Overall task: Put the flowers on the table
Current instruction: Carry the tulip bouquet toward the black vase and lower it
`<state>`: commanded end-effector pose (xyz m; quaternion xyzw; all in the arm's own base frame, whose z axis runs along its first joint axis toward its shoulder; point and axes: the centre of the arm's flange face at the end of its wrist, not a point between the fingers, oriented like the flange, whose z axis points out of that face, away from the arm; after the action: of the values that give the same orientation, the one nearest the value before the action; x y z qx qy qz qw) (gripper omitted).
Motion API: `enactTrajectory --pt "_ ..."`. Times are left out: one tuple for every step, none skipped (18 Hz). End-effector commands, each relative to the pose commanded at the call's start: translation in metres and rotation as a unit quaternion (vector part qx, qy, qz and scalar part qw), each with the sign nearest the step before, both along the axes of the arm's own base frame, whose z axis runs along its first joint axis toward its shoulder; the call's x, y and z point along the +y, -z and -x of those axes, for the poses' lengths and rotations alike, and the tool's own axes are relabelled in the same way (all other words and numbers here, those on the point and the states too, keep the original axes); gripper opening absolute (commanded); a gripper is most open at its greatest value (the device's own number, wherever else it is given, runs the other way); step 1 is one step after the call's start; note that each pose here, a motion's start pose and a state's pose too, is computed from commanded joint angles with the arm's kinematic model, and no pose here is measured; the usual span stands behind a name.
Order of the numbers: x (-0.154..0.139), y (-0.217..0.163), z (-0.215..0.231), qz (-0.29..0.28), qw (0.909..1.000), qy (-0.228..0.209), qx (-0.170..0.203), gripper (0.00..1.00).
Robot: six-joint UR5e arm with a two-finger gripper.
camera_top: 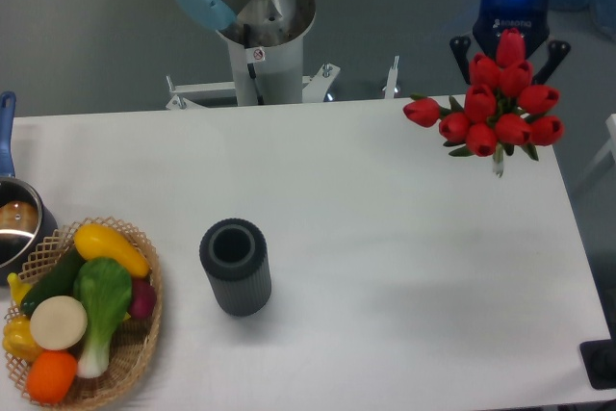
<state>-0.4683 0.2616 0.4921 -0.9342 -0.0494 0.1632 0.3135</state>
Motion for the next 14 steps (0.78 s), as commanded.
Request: enactTrajectory --pt "0.005 0.002 -0.003 0.016 0.9999 -0.002 0.002 0.30" --pt "0.006 0.004 -0.004 0.037 0.9993 -0.008 0.005 0.30" --pt "0.008 0.007 -0.005 0.062 0.9979 -0.015 0.010 0.30" --pt "0.016 0.013 -0.009 0.089 0.9958 -0.016 0.012 0.30" --pt "0.026 0.019 -0.012 0.113 0.9935 -0.013 0.014 0.30" --pt "0.039 0.026 -0.017 0.134 0.9909 -0.006 0.014 0.30" --pt "0.051 0.038 -0.021 0.156 0.9877 0.002 0.012 0.30" --pt "0.061 0.046 -0.024 0.178 0.9839 0.005 0.013 0.30" --pt "0.070 0.055 -0.027 0.199 0.9798 0.009 0.013 0.30" --pt "0.080 0.064 -0.030 0.216 0.9762 0.016 0.012 0.30" --pt "0.092 0.074 -0.035 0.226 0.9737 0.027 0.008 0.30" --pt "0.102 0.085 -0.039 0.230 0.9723 0.039 0.001 0.30" --pt "0.109 0.091 -0.042 0.233 0.9714 0.047 -0.003 0.30" --pt "0.115 0.099 -0.043 0.236 0.9701 0.053 -0.010 0.30"
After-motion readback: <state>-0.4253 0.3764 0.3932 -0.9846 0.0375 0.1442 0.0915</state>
